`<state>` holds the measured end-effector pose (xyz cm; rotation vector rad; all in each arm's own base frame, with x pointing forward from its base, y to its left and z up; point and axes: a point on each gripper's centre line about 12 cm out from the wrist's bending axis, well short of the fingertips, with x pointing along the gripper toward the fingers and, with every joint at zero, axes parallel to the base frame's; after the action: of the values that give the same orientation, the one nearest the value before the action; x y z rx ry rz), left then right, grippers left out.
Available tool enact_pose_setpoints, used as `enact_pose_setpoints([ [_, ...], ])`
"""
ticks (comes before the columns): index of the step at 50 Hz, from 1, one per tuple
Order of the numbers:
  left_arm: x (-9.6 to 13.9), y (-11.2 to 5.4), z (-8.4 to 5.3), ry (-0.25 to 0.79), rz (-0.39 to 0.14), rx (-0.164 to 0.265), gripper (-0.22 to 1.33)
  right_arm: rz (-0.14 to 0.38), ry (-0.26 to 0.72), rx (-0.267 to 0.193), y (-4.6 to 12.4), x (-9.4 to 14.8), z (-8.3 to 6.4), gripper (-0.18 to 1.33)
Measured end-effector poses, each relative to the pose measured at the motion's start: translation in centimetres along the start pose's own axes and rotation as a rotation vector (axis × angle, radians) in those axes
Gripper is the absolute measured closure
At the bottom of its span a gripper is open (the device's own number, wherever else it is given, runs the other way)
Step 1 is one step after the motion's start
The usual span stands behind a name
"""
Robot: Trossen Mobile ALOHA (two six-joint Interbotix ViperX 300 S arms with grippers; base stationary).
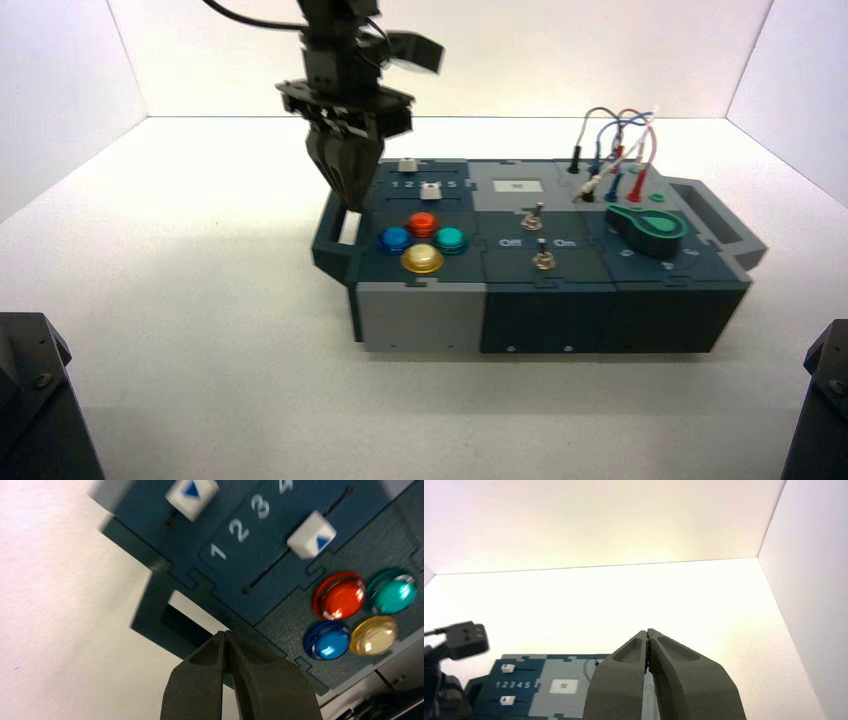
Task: Move the box to the right.
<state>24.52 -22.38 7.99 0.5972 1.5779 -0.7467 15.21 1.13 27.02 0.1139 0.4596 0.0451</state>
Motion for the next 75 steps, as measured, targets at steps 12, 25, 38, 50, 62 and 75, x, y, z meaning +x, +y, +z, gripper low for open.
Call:
enact_pose_setpoints([
  [12, 0.2, -1.4, 1.5, 0.000, -0.006, 0.038, 1.27, 0.001, 0.000, 0.000, 0.0, 0.0, 0.0, 1.29],
  [25, 0.4, -2.6, 3.1, 0.001, -0.010, 0.075, 1.27, 0.001, 0.002, 0.001, 0.0, 0.0, 0.0, 1.29],
  [38, 0.5, -4.4, 4.4, 0.000, -0.022, 0.111, 1.27, 0.000, 0.000, 0.000, 0.0, 0.0, 0.0, 1.29],
  [50, 0.7, -5.7, 5.1, 0.005, -0.029, 0.140, 1.27, 0.001, 0.002, 0.001, 0.0, 0.0, 0.0, 1.29],
  [62, 0.7, -6.4, 5.8, 0.003, -0.029, 0.158, 1.27, 0.001, 0.002, 0.001, 0.0, 0.0, -0.1, 1.29],
  [75, 0.7, -7.0, 6.8, 0.001, -0.032, 0.171, 1.27, 0.001, 0.000, 0.001, 0.0, 0.0, 0.0, 1.29],
])
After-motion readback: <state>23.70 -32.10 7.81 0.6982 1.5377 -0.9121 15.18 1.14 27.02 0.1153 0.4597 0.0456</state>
